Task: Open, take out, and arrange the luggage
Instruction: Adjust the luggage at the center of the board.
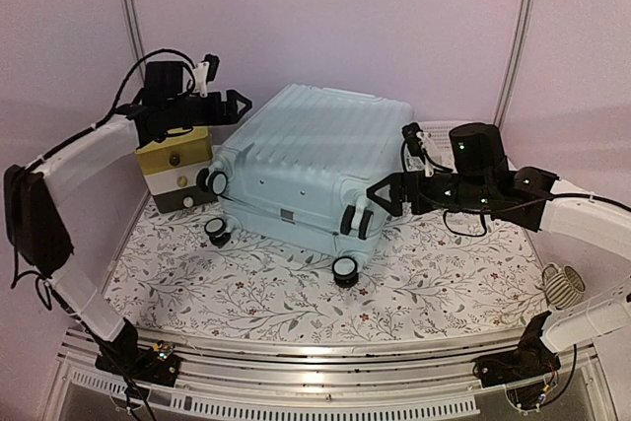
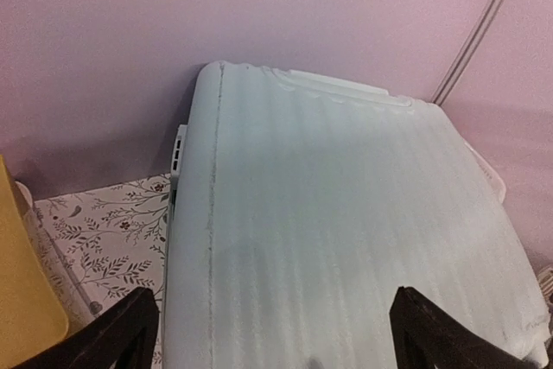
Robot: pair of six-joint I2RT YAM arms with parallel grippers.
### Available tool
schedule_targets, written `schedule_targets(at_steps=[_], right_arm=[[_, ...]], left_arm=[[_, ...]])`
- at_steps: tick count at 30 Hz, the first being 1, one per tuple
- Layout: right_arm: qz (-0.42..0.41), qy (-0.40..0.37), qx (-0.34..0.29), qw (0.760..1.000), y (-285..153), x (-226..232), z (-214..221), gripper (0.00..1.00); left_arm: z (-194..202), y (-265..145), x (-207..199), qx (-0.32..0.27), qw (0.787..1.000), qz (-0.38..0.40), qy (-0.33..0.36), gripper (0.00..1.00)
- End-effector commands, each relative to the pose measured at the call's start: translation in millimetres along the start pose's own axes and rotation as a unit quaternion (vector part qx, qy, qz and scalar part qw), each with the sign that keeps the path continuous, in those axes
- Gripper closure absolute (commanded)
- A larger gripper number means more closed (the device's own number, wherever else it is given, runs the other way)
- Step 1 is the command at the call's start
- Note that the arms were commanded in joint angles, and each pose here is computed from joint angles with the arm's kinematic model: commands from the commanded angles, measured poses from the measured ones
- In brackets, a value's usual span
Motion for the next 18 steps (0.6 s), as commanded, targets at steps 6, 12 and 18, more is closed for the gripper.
schedule_targets(at_steps=[6, 12, 18], right_arm=[[0.022, 0.002, -0.01, 1.0, 11, -9, 1, 0.01], [-0.048, 0.009, 0.038, 0.998, 36, -1, 12, 0.04], [-0.183, 0.004, 0.065, 0.981, 53, 26, 19, 0.08]], left_arm=[[63, -81, -101, -0.077, 0.993, 0.088, 0.025, 0.19], [126, -99, -140, -0.106, 0.981, 0.163, 0.017, 0.3], [188, -98, -166, -0.163, 0.972, 0.15, 0.074, 0.38]])
Point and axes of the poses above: each gripper's point midway between its finger pads, its own y axis out along the fingers, its own x axis along the line the jaws close on, z = x × y, the point moved 8 cm from there along -y, back along the fingers, and after that the axes turned 7 degrees about y, right-handed, at the moved point
